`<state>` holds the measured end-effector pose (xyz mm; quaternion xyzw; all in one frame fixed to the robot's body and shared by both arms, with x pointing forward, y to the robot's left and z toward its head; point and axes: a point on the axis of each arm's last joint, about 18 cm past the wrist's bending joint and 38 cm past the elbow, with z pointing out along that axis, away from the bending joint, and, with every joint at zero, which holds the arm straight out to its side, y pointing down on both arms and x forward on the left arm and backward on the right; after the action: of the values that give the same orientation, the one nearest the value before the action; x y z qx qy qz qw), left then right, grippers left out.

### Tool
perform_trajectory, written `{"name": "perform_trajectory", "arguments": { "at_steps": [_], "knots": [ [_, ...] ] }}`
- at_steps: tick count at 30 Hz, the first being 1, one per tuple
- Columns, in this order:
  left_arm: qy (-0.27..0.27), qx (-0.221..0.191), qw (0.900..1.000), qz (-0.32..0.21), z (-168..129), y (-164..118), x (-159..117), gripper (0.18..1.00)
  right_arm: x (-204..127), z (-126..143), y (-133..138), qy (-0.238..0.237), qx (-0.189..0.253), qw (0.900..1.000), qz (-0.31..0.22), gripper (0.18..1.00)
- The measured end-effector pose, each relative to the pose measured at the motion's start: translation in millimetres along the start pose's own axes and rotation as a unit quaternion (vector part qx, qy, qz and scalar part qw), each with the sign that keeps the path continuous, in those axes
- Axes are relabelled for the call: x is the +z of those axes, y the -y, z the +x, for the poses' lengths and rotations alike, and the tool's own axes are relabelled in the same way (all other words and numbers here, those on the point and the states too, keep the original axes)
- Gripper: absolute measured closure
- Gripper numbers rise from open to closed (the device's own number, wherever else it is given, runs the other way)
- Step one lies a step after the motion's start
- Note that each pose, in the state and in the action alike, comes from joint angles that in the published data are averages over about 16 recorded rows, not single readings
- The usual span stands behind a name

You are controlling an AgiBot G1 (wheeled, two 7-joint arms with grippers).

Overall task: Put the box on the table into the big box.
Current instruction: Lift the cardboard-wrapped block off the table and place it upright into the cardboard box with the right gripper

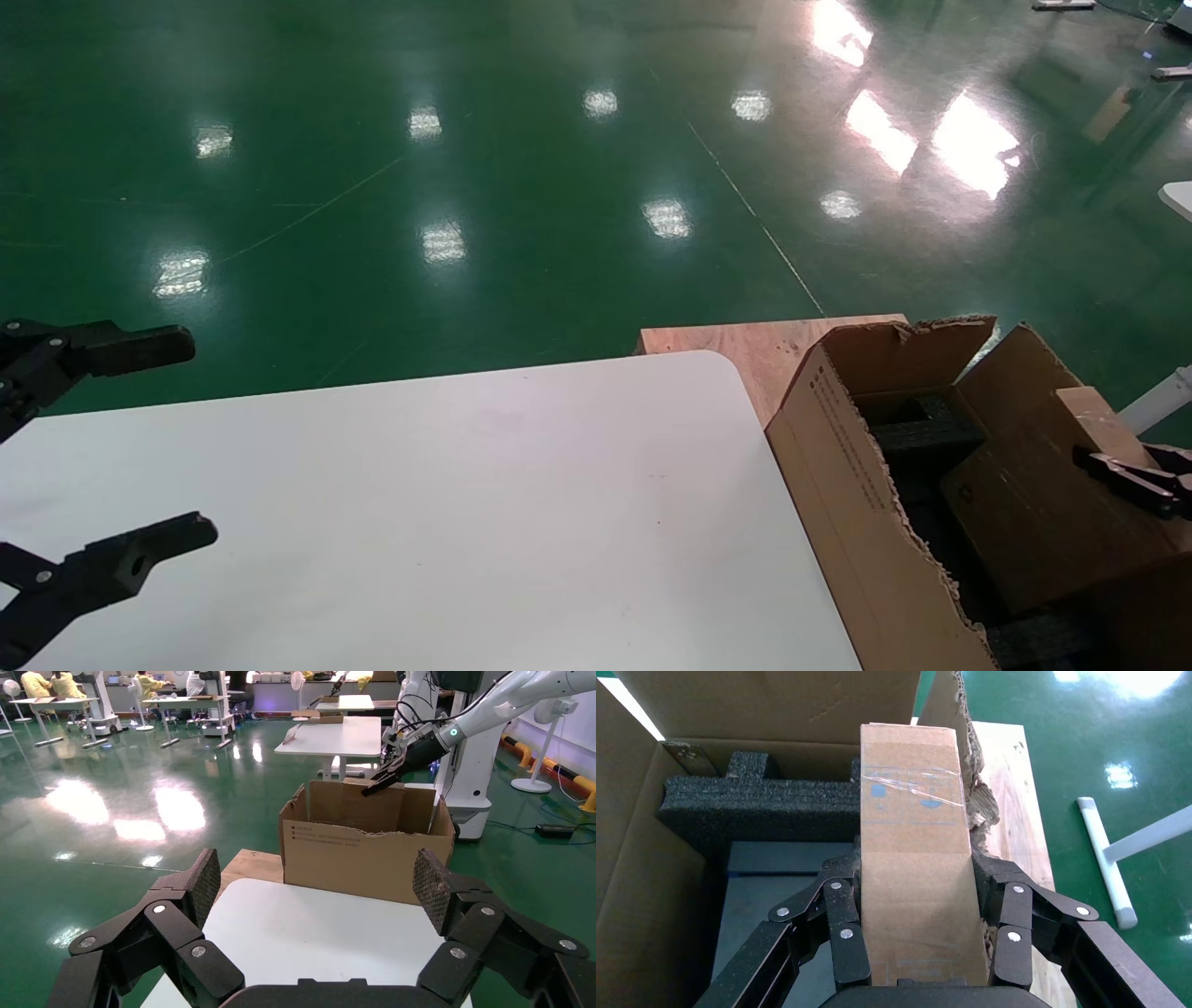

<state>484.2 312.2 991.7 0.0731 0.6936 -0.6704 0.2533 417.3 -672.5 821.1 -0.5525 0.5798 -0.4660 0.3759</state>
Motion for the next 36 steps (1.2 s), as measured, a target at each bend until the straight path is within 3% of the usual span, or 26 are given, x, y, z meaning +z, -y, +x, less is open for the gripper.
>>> {"name": "perform_trajectory", "arguments": {
  "at_steps": [23,36],
  "knots": [
    [0.000,0.000,1.0000,0.000,0,0,0,0.184,12,-13,-25,0.002,0.001,0.999,-0.041,0.695],
    [0.000,0.000,1.0000,0.000,0,0,0,0.184,13,-13,-25,-0.003,-0.008,0.999,-0.053,0.694]
  ]
}}
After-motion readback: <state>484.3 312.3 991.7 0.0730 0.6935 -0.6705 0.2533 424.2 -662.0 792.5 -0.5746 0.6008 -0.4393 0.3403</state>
